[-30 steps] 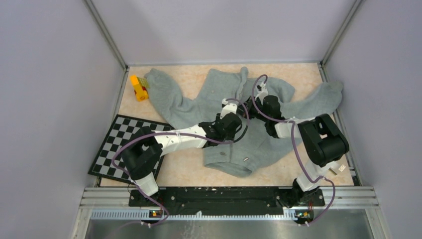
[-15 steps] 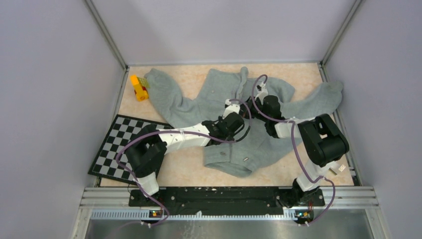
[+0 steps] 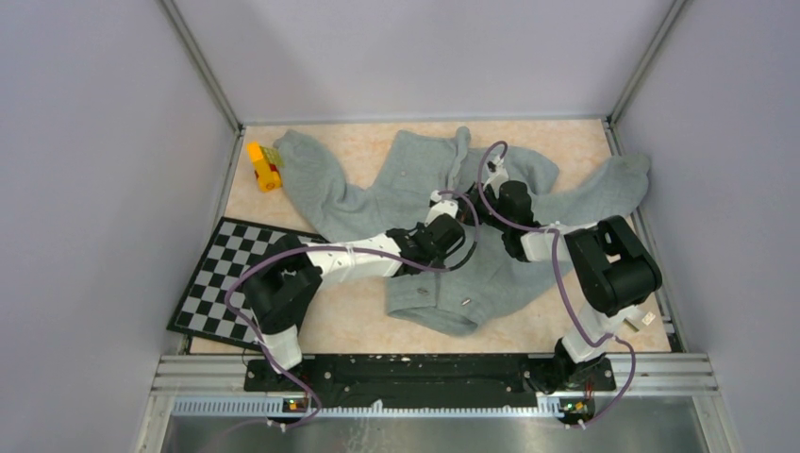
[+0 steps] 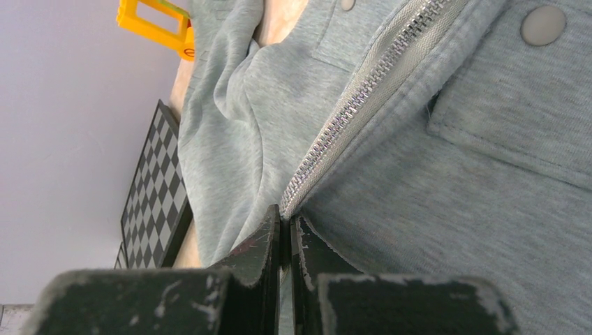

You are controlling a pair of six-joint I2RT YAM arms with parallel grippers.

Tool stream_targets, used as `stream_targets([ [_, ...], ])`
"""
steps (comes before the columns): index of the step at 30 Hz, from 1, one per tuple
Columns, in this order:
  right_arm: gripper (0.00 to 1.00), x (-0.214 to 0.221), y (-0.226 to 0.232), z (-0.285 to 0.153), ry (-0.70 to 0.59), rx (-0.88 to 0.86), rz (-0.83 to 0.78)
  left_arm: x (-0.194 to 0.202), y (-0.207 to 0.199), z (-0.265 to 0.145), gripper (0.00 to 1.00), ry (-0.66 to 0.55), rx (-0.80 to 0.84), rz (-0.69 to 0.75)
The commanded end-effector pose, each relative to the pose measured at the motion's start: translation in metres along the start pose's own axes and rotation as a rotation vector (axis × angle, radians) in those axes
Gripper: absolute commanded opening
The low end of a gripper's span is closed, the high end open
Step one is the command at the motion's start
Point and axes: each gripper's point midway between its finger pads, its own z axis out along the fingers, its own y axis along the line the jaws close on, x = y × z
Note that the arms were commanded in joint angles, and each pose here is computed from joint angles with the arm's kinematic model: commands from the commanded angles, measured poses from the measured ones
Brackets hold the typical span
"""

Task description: Zip up the jacket

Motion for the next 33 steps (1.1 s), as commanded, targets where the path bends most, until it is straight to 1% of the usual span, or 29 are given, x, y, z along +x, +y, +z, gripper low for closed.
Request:
stream_targets([
  [1,0.00,-0.030,0.030,-0.001,-0.081,-0.084,-0.037,-0.011,-0.001,0.001,0.00,-0.003,-0.015,0.020],
  [4,0.00,-0.039,0.028,0.000,-0.105,-0.048,-0.030,0.001,0.002,-0.007,0.00,0.076,-0.041,0.062],
  [6,0.00,-0.047,0.025,0.000,-0.129,-0.009,-0.031,0.010,-0.001,-0.023,0.00,0.106,-0.034,0.119],
  [8,0.00,-0.057,0.024,0.001,-0.152,0.023,-0.036,0.027,-0.010,-0.043,0.00,0.146,0.026,0.193],
  [12,0.00,-0.066,0.027,0.004,-0.176,0.028,-0.017,0.067,-0.024,-0.078,0.00,0.245,0.175,0.255],
  [14,0.00,-0.068,0.030,0.004,-0.184,0.013,-0.007,0.073,-0.028,-0.090,0.00,0.245,0.226,0.252],
  [16,0.00,-0.069,0.029,0.001,-0.199,0.028,-0.003,0.073,-0.029,-0.103,0.00,0.237,0.263,0.216],
  [19,0.00,-0.074,0.028,0.000,-0.209,0.046,-0.006,0.077,-0.054,-0.122,0.00,0.214,0.441,0.147],
  [20,0.00,-0.075,0.028,0.001,-0.213,0.045,-0.002,0.086,-0.058,-0.126,0.00,0.242,0.474,0.134],
  [22,0.00,-0.079,0.029,0.002,-0.228,0.049,0.005,0.104,-0.058,-0.129,0.00,0.298,0.463,0.132],
  [25,0.00,-0.083,0.026,0.004,-0.240,0.069,0.018,0.131,-0.068,-0.139,0.00,0.355,0.506,0.136],
  [29,0.00,-0.084,0.023,0.009,-0.234,0.075,0.008,0.158,-0.071,-0.150,0.00,0.425,0.485,0.178],
  [31,0.00,-0.078,0.025,0.010,-0.205,0.055,-0.026,0.162,-0.066,-0.150,0.00,0.426,0.466,0.168],
  [33,0.01,-0.064,0.022,0.010,-0.138,0.050,-0.062,0.153,-0.058,-0.147,0.00,0.385,0.417,0.161],
])
